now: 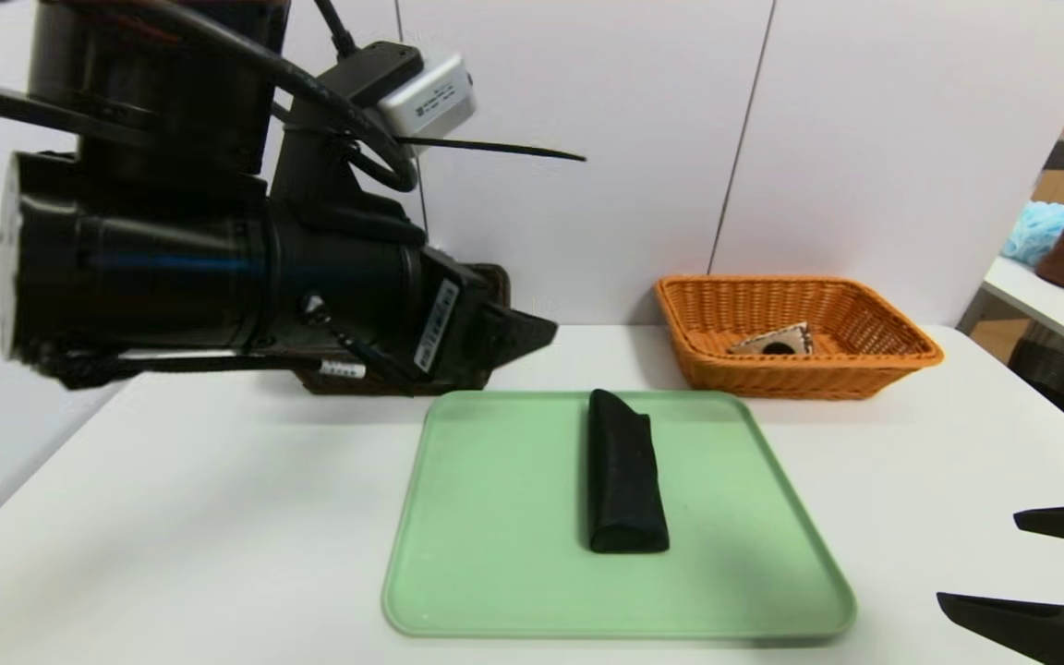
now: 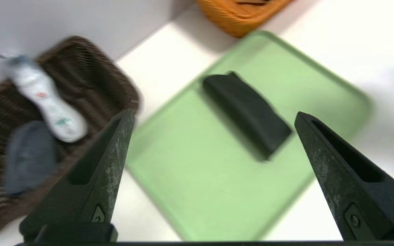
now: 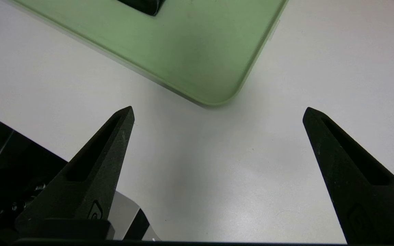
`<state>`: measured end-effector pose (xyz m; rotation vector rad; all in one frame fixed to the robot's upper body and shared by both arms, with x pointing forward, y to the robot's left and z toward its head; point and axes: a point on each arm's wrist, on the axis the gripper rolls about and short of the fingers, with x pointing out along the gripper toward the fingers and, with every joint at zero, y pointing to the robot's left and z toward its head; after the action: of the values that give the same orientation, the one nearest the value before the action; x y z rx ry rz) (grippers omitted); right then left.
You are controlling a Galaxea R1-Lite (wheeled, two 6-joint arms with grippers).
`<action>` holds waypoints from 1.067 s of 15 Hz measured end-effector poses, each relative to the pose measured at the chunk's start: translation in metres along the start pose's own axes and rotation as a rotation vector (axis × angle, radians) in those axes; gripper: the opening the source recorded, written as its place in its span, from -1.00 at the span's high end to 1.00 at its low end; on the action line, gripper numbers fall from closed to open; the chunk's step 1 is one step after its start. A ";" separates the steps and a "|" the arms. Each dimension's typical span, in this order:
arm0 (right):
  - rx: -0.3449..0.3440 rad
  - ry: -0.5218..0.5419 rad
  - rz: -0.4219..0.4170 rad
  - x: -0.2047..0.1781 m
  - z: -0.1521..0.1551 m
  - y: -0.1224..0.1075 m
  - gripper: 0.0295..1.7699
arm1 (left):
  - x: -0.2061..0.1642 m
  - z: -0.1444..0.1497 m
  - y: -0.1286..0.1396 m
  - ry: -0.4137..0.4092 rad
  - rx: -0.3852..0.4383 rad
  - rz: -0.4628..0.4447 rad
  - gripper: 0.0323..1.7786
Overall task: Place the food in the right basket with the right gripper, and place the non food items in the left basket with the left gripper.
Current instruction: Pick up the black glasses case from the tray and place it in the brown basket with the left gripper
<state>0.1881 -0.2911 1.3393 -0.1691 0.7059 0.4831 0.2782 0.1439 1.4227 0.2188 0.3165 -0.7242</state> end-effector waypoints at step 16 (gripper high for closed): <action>0.012 -0.019 -0.003 -0.002 0.000 0.000 -0.92 | 0.102 -0.003 -0.109 0.341 -0.534 0.117 -0.90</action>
<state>0.1864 -0.2920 1.3406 -0.1538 0.6897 0.4765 0.2756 0.0026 1.3735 -0.1488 0.8009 -0.4624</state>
